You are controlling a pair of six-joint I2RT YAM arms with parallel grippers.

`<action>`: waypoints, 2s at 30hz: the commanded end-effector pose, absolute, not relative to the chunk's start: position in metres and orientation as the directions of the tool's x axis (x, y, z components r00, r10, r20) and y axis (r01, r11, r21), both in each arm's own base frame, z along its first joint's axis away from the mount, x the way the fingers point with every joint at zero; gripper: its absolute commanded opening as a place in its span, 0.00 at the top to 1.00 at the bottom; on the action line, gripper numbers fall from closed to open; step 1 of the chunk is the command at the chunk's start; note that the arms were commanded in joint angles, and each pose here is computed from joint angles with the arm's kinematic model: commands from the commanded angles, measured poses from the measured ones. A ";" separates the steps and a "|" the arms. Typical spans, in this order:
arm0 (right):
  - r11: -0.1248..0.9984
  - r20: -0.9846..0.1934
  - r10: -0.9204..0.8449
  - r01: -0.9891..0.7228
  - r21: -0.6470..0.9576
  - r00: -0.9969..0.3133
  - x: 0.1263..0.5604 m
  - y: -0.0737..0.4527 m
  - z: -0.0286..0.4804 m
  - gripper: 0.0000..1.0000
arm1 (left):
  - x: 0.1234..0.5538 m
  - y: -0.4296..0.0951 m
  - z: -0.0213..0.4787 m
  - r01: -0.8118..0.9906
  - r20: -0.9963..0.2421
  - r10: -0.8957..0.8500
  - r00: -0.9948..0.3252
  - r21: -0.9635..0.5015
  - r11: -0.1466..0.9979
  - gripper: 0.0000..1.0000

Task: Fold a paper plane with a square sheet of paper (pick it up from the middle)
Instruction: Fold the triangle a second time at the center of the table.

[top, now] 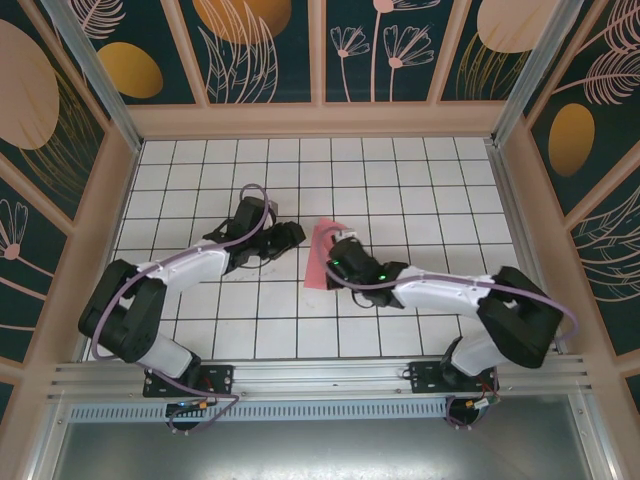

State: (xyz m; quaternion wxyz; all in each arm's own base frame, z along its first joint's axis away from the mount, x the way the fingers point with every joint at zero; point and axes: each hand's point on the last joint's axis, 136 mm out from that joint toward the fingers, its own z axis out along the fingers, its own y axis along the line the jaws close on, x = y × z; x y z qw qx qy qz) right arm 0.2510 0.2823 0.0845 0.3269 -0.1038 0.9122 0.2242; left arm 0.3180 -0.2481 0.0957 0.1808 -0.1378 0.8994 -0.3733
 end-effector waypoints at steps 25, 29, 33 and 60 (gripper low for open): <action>0.619 -0.450 0.071 -0.314 0.720 -0.890 0.254 0.274 0.078 1.00 | 0.264 -0.310 0.054 0.015 -0.122 -0.110 -0.986 -0.731 0.682 0.74; 0.620 -0.446 0.073 -0.310 0.721 -0.892 0.254 0.275 0.077 0.99 | 0.262 -0.310 0.036 -0.001 -0.098 -0.098 -0.990 -0.701 0.713 0.76; 0.627 -0.439 0.075 -0.301 0.719 -0.895 0.255 0.274 0.073 0.98 | 0.263 -0.296 0.016 -0.028 -0.089 -0.105 -0.991 -0.617 0.787 0.80; 0.656 -0.414 0.029 -0.296 0.695 -0.910 0.272 0.287 0.057 0.97 | 0.272 -0.257 0.010 0.006 -0.200 -0.083 -0.976 -0.408 0.913 0.81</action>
